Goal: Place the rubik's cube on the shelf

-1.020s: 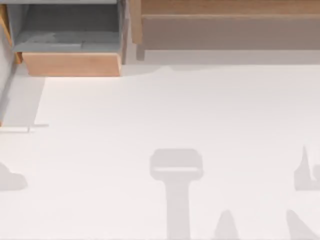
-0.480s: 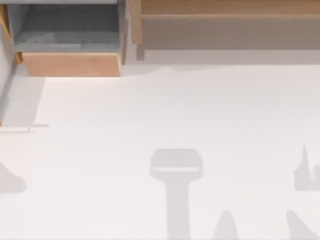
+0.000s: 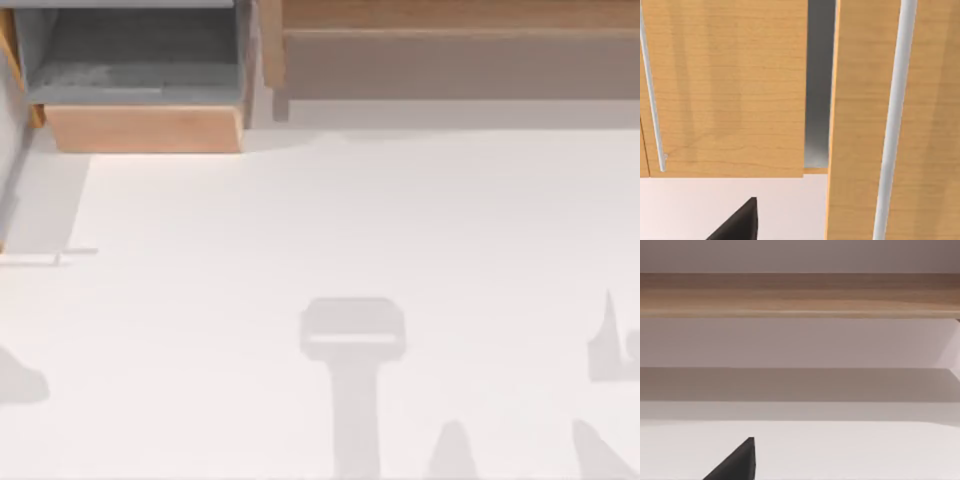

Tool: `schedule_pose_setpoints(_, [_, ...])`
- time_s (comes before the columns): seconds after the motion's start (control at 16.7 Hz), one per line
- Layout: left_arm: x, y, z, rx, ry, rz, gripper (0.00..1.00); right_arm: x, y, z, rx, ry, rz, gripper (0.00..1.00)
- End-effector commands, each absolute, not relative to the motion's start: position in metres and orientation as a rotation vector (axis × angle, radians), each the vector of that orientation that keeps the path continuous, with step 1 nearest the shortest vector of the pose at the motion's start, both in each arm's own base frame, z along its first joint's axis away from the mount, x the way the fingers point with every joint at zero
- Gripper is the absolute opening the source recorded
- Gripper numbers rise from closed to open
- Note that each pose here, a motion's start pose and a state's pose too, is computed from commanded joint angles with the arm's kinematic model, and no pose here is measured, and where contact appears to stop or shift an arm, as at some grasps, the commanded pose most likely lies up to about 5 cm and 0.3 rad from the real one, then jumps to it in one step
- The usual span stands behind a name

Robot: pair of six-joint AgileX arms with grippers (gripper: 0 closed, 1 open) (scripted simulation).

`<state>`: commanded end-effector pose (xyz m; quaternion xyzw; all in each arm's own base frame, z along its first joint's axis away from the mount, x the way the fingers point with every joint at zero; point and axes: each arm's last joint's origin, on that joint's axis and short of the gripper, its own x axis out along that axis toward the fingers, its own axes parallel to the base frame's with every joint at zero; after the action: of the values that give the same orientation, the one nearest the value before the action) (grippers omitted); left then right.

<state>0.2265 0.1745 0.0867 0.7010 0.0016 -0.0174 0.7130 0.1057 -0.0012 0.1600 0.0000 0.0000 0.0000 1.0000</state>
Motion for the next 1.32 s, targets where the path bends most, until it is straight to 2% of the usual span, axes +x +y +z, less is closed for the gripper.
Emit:
schedule_pose_setpoints(0.18, [0.226, 0.187, 0.086, 1.547, 0.054, 0.001, 1.00, 0.106, -0.001, 0.160, 0.000, 0.000, 0.000, 1.00])
schedule_pose_setpoints(0.54, [0.234, 0.256, 0.102, 1.474, 0.290, 0.214, 1.00, 0.106, -0.001, 0.160, 0.000, 0.000, 0.000, 1.00])
schedule_pose_setpoints(1.02, [0.276, 0.356, 0.178, 1.157, 0.542, 0.489, 1.00, 0.106, -0.001, 0.160, 0.000, 0.000, 0.000, 1.00])
schedule_pose_setpoints(1.32, [0.333, 0.363, 0.226, 0.782, 0.648, 0.491, 1.00, 0.106, -0.001, 0.160, 0.000, 0.000, 0.000, 1.00])
